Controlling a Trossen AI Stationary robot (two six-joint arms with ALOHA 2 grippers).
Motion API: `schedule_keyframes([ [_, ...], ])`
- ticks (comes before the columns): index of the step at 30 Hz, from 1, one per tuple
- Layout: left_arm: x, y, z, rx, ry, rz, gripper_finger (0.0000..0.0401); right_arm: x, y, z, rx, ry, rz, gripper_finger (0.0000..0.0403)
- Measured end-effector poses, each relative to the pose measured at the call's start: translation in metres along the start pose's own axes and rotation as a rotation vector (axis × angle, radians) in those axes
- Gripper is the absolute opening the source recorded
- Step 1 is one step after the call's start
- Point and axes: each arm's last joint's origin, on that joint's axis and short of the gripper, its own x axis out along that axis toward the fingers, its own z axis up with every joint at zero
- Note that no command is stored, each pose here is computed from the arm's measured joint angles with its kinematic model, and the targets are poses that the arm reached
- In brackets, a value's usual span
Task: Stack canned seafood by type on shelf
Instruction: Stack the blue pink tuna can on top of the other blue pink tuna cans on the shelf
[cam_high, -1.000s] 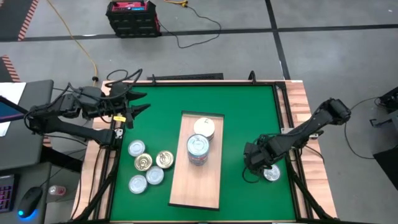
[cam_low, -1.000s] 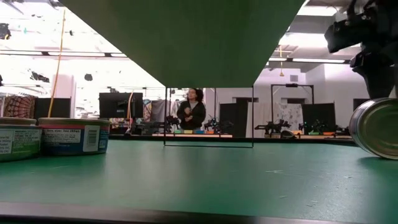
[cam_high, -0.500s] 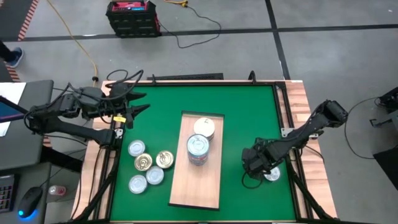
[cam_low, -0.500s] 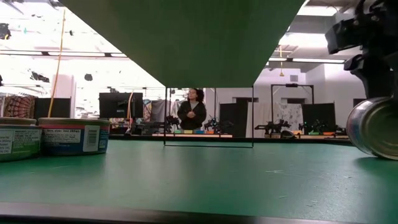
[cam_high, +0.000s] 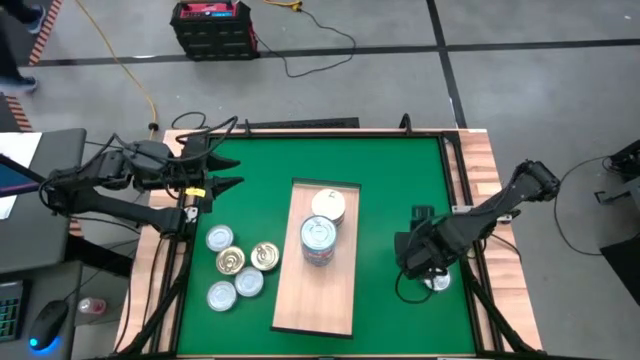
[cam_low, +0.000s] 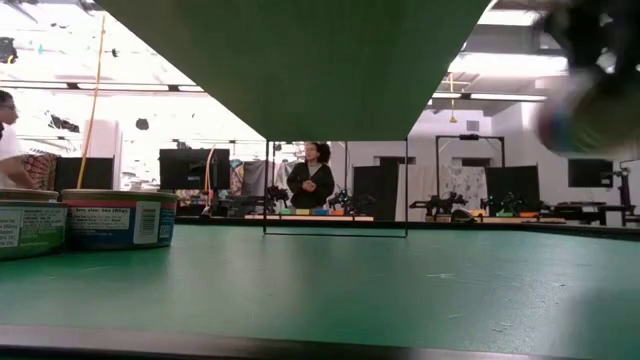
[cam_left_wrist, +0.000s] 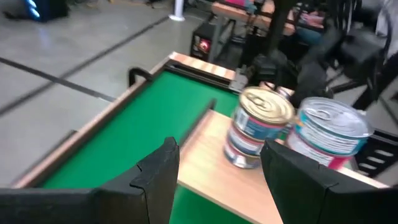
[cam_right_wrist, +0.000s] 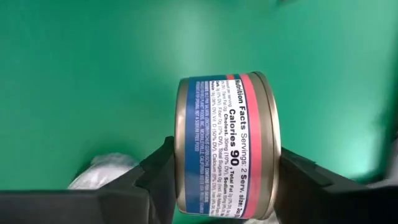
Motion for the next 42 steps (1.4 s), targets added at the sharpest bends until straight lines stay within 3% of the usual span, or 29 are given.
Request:
schedule_keyframes([
  [9, 0.04, -0.017, 0.001, -0.073, 0.098, -0.21, 0.0215, -0.076, -0.044, 0.031, -0.222, -0.327, -0.213, 0.0218],
  [15, 0.043, -0.023, 0.017, -0.098, -0.063, -0.27, 0.0215, -0.109, -0.063, 0.046, -0.305, -0.504, -0.324, 0.0234],
  [20, 0.041, -0.024, 0.028, -0.163, -0.176, -0.276, 0.0215, -0.124, -0.066, 0.064, -0.453, -0.649, -0.434, 0.0223],
  [26, 0.038, -0.025, 0.036, -0.225, -0.257, -0.292, 0.0215, -0.122, -0.073, 0.09, -0.554, -0.702, -0.531, 0.0228],
  [36, 0.049, -0.026, 0.036, -0.323, -0.251, -0.249, 0.0215, -0.1, -0.067, 0.116, -0.718, -0.668, -0.516, 0.0225],
  [42, 0.068, -0.03, 0.032, -0.301, -0.231, -0.203, 0.0215, -0.089, -0.062, 0.126, -0.766, -0.63, -0.521, 0.0234],
])
